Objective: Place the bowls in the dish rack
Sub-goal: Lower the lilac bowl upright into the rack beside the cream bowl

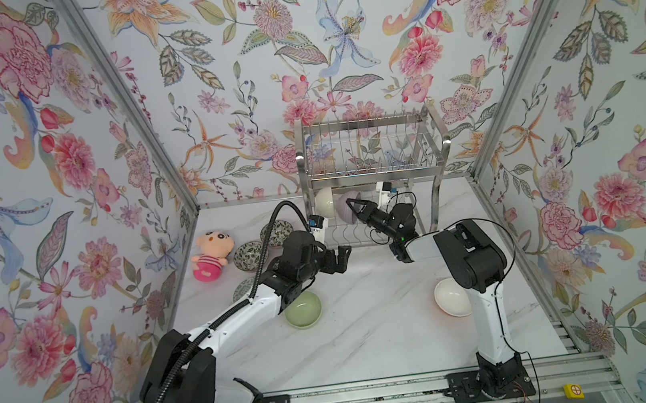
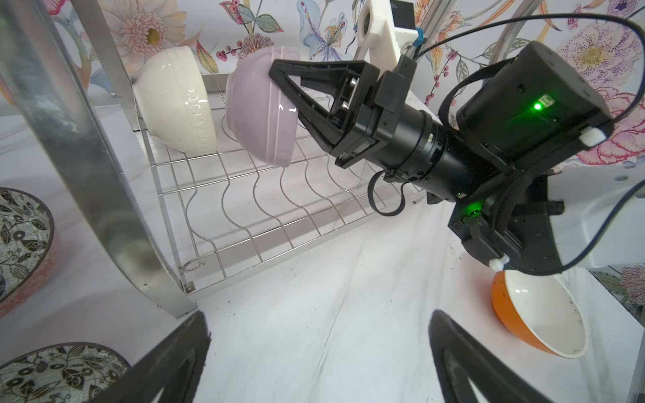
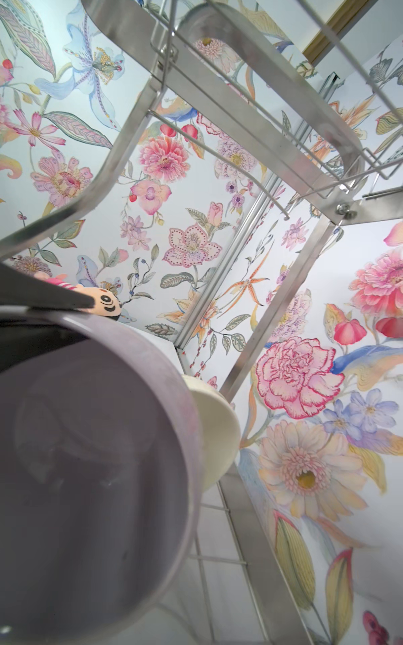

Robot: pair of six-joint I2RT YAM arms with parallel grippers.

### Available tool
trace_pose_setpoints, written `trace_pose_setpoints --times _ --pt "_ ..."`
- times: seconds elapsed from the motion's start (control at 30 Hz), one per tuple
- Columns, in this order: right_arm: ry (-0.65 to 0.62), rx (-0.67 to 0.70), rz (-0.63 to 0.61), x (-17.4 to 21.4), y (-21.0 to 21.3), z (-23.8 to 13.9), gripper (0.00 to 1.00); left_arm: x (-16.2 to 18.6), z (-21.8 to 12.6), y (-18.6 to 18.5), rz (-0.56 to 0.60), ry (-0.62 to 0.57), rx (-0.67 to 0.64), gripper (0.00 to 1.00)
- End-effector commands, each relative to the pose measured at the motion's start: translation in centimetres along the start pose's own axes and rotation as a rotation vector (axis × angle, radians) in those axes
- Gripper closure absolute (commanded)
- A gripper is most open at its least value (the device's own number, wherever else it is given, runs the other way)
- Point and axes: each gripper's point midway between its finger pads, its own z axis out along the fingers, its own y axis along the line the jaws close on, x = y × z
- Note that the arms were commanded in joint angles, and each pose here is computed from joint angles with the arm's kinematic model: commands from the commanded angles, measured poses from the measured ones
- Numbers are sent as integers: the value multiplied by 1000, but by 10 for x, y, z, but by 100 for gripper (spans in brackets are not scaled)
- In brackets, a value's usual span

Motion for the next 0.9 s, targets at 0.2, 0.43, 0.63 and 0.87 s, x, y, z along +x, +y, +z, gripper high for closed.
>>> trace_pose_setpoints --times 0.2,0.43,0.63,0.87 --pt "-144 -76 10 -39 6 21 100 -12 -6 -3 27 -21 -13 1" --pt "-137 -67 26 -37 -9 33 100 -18 -4 -3 25 -35 -13 1" --pt "-130 -73 30 -36 -10 40 100 -34 -1 -5 37 -76 -15 1" --pt "-127 -92 41 -34 -9 48 100 -53 4 0 64 -131 -59 1"
